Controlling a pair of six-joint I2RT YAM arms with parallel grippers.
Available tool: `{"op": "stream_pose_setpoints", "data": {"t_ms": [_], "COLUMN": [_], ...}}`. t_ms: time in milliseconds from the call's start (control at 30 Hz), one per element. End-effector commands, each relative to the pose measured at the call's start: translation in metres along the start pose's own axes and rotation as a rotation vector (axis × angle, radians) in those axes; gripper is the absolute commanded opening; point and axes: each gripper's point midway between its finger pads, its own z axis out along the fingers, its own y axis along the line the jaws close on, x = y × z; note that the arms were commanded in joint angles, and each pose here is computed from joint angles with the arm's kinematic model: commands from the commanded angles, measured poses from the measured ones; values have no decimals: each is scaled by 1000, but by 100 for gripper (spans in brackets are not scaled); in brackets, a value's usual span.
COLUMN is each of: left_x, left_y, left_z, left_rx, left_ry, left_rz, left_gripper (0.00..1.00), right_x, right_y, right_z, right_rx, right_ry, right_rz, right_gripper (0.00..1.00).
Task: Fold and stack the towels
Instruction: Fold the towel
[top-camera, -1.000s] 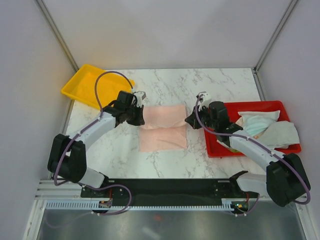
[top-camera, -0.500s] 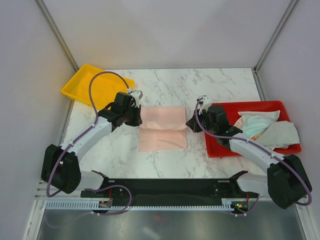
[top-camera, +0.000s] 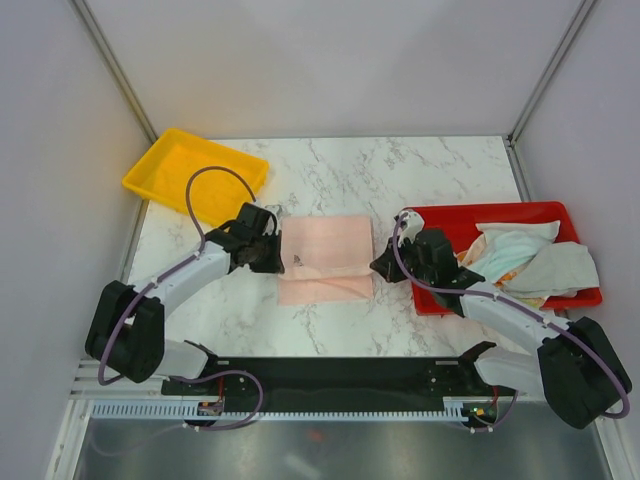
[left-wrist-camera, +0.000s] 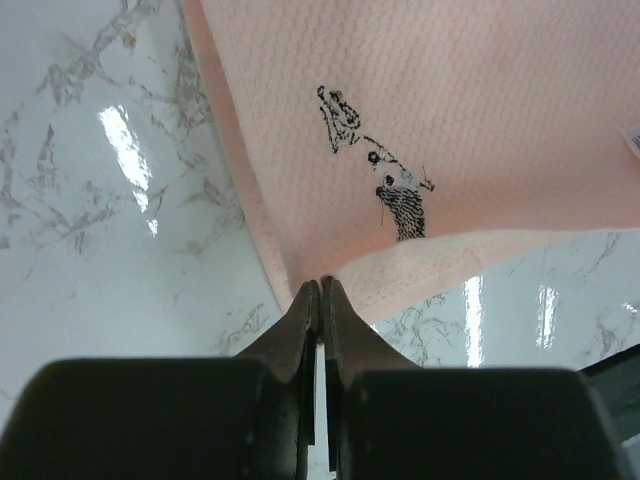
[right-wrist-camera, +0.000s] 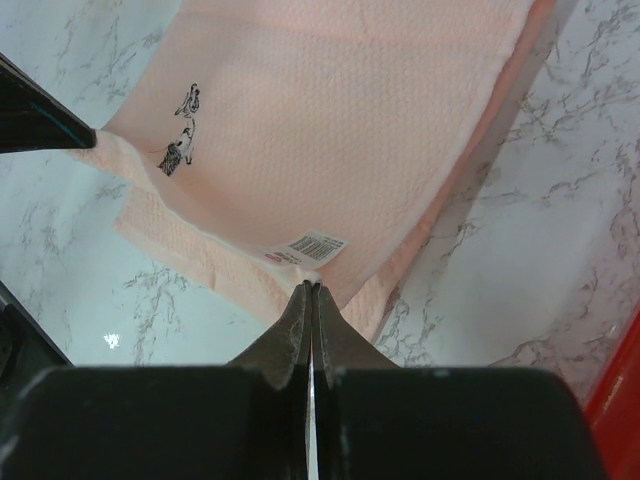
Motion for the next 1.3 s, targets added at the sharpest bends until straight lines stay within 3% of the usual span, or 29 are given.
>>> {"op": "stream_pose_setpoints", "data": {"t_ms": [0,533,700,800,833,933,1033,1267], "left_x": [1,27,29,26,19,2,-17,-41], "left_y": [-4,1,-1,-4,-6,-6,-10,-13], "left_z": [2,13,9,3,-2,-15,-28,-6], "left_rx": [-10,-45,-41,-34,-29,-60,-71,-96], "left_ry": [-2,63,55,45,24,-20,-62,-35], "left_rz": [-86,-106,-122,-133,-134,-137,-140,-156], "left_gripper": [2,11,26,48,51,55,57,58], "right_x": [-6,26,32,33,32,24,13,-8], "right_y": [9,-7,-10,-10,-10,-6,-1,13], "right_z": [4,3,2,0,-2,-8,-16,-9], "right_rx": [-32,9,20,31,32,43,60,35], "right_ry": [-35,19,30,45,48,62,83,95], "right_rz": [8,31,37,41,42,41,34,51], "right_gripper": [0,0,0,8,15,28,34,37]}}
